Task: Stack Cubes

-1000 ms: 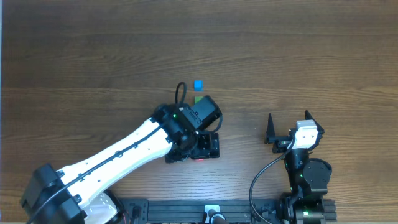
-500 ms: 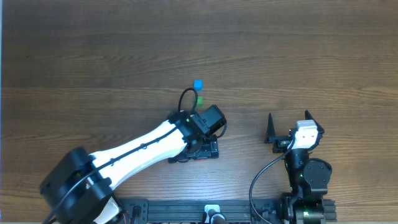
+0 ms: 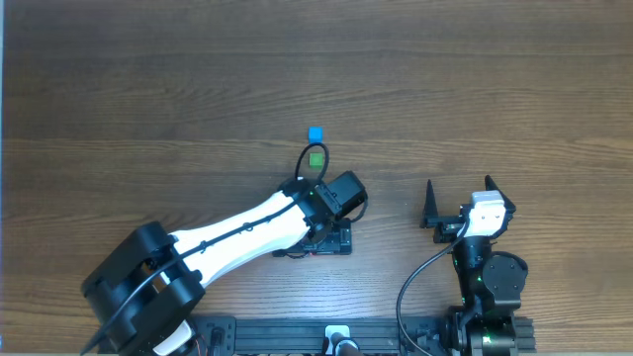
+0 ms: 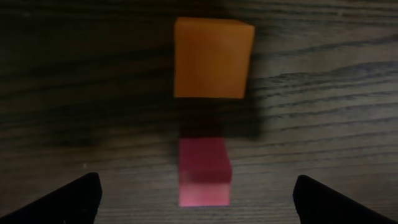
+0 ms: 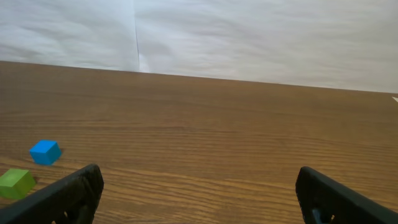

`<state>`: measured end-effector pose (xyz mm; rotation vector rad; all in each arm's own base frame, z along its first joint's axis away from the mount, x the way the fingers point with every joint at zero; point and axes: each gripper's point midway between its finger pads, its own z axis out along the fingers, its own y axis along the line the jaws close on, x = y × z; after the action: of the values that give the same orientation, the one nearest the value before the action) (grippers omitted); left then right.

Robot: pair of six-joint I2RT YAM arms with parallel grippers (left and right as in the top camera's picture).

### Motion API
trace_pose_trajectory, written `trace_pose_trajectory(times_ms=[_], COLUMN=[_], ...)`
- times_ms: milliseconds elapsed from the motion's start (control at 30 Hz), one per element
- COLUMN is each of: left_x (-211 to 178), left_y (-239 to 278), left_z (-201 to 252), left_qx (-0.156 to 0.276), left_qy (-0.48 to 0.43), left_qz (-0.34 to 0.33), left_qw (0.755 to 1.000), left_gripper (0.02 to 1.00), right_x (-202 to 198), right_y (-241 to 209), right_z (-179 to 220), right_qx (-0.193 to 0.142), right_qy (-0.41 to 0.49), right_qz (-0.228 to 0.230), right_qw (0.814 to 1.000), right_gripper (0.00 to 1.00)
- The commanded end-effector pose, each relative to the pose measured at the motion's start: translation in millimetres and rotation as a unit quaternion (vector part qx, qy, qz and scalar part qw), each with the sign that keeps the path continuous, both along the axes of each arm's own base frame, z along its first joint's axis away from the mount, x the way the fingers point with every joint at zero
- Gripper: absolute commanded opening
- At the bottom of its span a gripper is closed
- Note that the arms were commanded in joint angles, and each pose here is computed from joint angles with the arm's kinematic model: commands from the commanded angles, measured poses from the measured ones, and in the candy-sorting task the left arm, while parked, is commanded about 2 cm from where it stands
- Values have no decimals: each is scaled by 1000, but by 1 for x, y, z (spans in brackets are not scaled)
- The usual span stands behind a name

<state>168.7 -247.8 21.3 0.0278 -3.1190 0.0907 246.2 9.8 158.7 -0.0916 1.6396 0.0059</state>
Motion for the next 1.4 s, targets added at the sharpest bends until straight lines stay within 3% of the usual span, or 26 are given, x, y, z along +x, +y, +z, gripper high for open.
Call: trace_pose_trajectory(times_ms=[33, 533, 933, 1400], left_x=[-3, -4, -3, -3], left_y=[1, 2, 1, 1], left_z=[-7, -17, -26, -26], left_qx=[11, 22, 28, 28], left_qy=[-3, 3, 5, 6], left_qz=[-19, -23, -24, -24], left_qw=[1000, 999, 999, 999], left_gripper=[996, 996, 888, 428], right_x=[0, 0, 0, 0], right_y=[-1, -1, -1, -1], right_z=[-1, -1, -1, -1], right_qx=[-2, -2, -2, -2], right_qy=[0, 0, 0, 0], right_qz=[-2, -2, -2, -2], right_qw=[1000, 1000, 1000, 1000], right_gripper=[993, 991, 993, 993])
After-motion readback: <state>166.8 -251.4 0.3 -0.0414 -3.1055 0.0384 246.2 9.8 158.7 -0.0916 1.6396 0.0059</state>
